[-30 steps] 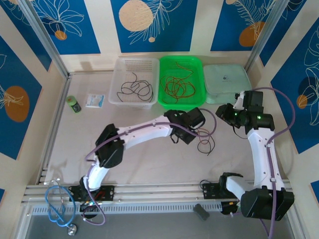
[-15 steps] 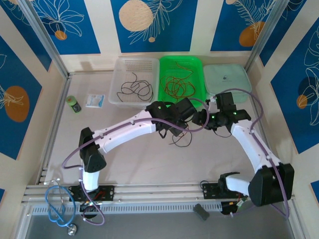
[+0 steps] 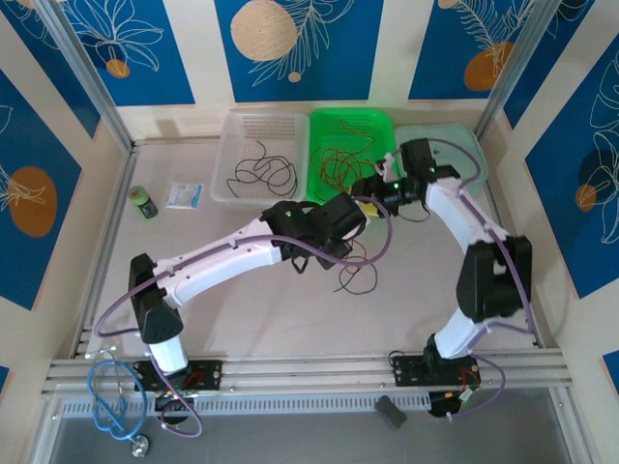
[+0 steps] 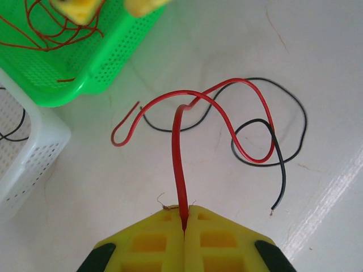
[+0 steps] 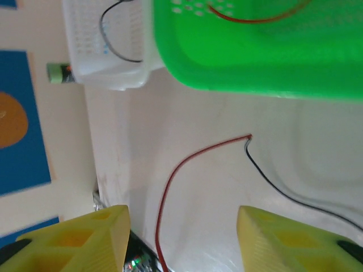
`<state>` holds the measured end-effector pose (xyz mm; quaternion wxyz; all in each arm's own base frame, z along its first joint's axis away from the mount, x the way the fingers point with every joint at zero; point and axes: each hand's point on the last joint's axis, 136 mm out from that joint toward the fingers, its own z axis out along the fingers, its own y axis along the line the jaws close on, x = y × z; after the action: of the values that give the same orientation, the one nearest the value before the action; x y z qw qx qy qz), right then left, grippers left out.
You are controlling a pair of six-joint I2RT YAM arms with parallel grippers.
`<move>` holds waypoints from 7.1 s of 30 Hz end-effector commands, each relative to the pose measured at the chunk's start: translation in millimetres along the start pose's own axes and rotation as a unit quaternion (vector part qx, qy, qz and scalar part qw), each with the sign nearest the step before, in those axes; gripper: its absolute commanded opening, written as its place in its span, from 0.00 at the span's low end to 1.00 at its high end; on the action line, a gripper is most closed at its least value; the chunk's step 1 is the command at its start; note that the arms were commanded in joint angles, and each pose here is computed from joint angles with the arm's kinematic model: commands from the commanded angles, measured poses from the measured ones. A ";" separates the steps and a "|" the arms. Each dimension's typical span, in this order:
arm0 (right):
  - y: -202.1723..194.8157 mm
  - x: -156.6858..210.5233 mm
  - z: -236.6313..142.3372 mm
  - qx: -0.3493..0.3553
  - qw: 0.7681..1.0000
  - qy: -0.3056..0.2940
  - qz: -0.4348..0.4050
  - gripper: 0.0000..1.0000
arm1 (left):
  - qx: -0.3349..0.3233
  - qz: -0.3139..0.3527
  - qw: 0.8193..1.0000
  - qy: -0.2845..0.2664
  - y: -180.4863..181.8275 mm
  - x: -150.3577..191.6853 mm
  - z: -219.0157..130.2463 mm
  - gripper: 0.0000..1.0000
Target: Untangle the cables
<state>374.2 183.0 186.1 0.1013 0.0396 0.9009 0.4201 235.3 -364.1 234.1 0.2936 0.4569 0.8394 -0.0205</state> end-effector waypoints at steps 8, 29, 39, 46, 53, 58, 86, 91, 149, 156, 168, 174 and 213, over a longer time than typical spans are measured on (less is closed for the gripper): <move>-4.0 23.2 28.1 -0.090 0.989 0.120 0.018 0.60 | 0.022 0.083 0.994 -0.061 -6.0 1.3 -3.1 0.00; -14.7 64.7 68.8 -0.010 0.980 0.197 -0.011 0.59 | 0.007 0.118 0.990 -0.071 -2.1 -1.1 -2.9 0.00; -8.5 71.3 78.1 -0.011 0.978 0.209 -0.014 0.47 | 0.002 0.118 0.990 -0.076 -0.5 -2.3 -4.2 0.00; -6.8 61.5 71.7 0.005 0.982 0.189 -0.013 0.10 | -0.019 0.111 0.991 -0.076 8.1 0.6 -7.7 0.00; 2.8 34.3 18.2 0.020 0.996 0.084 -0.001 0.00 | -0.102 0.047 0.993 -0.034 47.3 36.1 -14.0 0.00; -5.4 26.2 -32.7 0.036 0.999 -0.003 0.029 0.00 | -0.142 -0.043 0.989 -0.005 85.0 75.9 -20.4 0.00; -141.3 53.6 -121.4 0.102 0.935 -0.226 0.252 0.00 | -0.227 -0.298 0.927 0.023 185.8 186.9 -76.6 0.00; -151.6 63.2 -103.7 0.119 0.934 -0.214 0.260 0.00 | -0.195 -0.288 0.938 0.000 183.0 165.3 -74.4 0.00; -127.9 114.1 -97.0 0.160 0.934 -0.229 0.223 0.58 | -0.092 -0.015 0.805 -0.586 225.2 -245.0 -180.4 0.00; -126.9 117.9 -100.6 0.165 0.933 -0.232 0.220 0.58 | -0.121 -0.017 0.798 -0.591 246.1 -264.4 -173.6 0.00; -133.2 117.6 -95.6 0.166 0.932 -0.229 0.225 0.58 | -0.125 -0.039 0.829 -0.543 264.2 -262.4 -76.8 0.00; -136.4 122.8 -85.7 0.161 0.936 -0.213 0.228 0.58 | -0.140 -0.075 0.884 -0.439 264.2 -224.5 66.4 0.00; -118.0 118.9 -99.5 0.155 0.939 -0.224 0.212 0.58 | -0.246 -0.060 0.739 -0.624 282.3 -281.5 -161.6 0.00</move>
<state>238.8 46.0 134.0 0.2062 0.3429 0.8796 0.2574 471.0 -373.7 587.9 0.8448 0.2273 0.4630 -0.1422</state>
